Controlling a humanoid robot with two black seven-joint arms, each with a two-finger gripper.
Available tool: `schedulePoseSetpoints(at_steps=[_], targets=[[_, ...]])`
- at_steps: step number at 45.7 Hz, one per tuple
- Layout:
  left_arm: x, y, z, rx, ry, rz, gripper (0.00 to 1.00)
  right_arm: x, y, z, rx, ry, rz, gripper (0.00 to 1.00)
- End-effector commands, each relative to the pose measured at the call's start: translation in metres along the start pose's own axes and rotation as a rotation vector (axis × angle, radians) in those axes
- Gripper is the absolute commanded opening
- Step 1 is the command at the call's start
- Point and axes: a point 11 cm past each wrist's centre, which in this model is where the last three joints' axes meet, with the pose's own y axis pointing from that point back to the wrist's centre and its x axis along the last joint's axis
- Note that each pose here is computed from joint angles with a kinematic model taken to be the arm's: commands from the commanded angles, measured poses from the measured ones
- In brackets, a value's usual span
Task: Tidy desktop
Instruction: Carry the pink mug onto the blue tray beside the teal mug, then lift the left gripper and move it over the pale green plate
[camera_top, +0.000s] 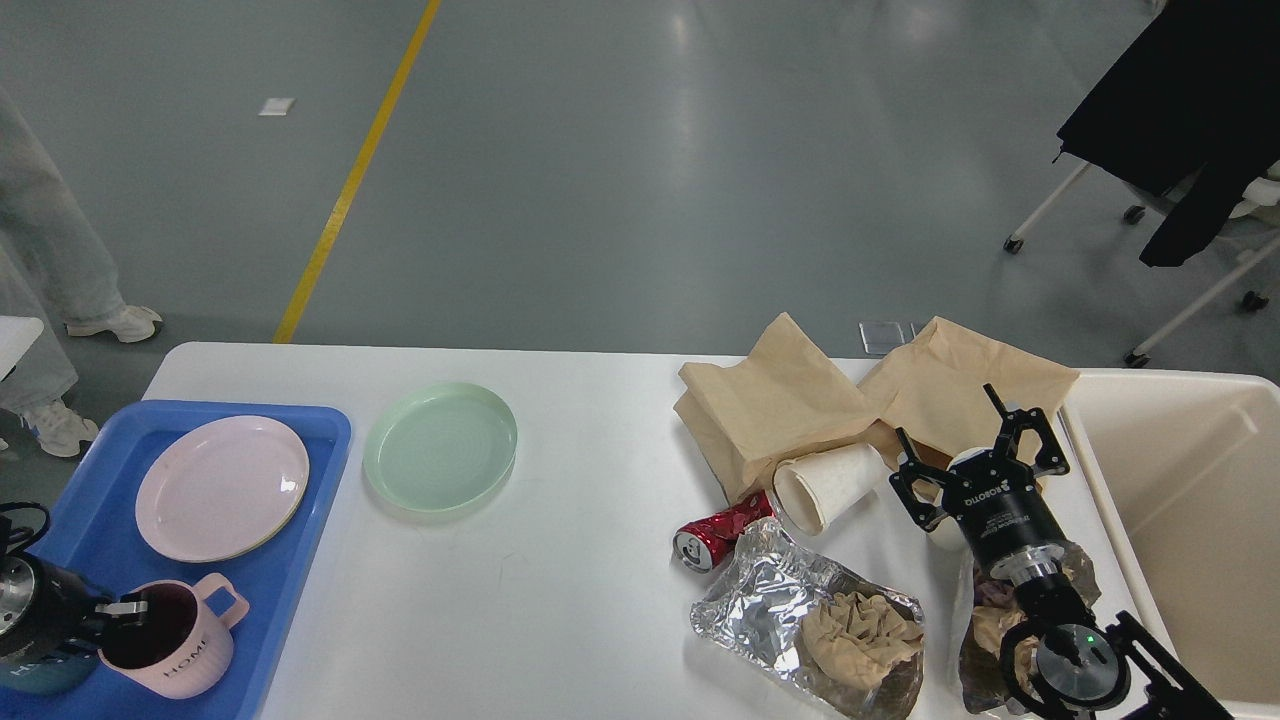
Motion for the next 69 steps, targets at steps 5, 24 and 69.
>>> schedulePoseSetpoints(at_steps=[5,24,69], targets=[[-0.001,-0.001,0.003,-0.019,0.029,0.0,0.66,0.0,0.0,0.0,0.0,0.001,-0.002,1.0],[-0.005,0.002,-0.001,-0.019,0.076,-0.025,0.92,0.0,0.0,0.0,0.0,0.0,0.0,1.0],[0.046,0.182,0.048,0.054,0.001,-0.011,0.96,0.0,0.0,0.0,0.001,0.0,-0.001,1.0]])
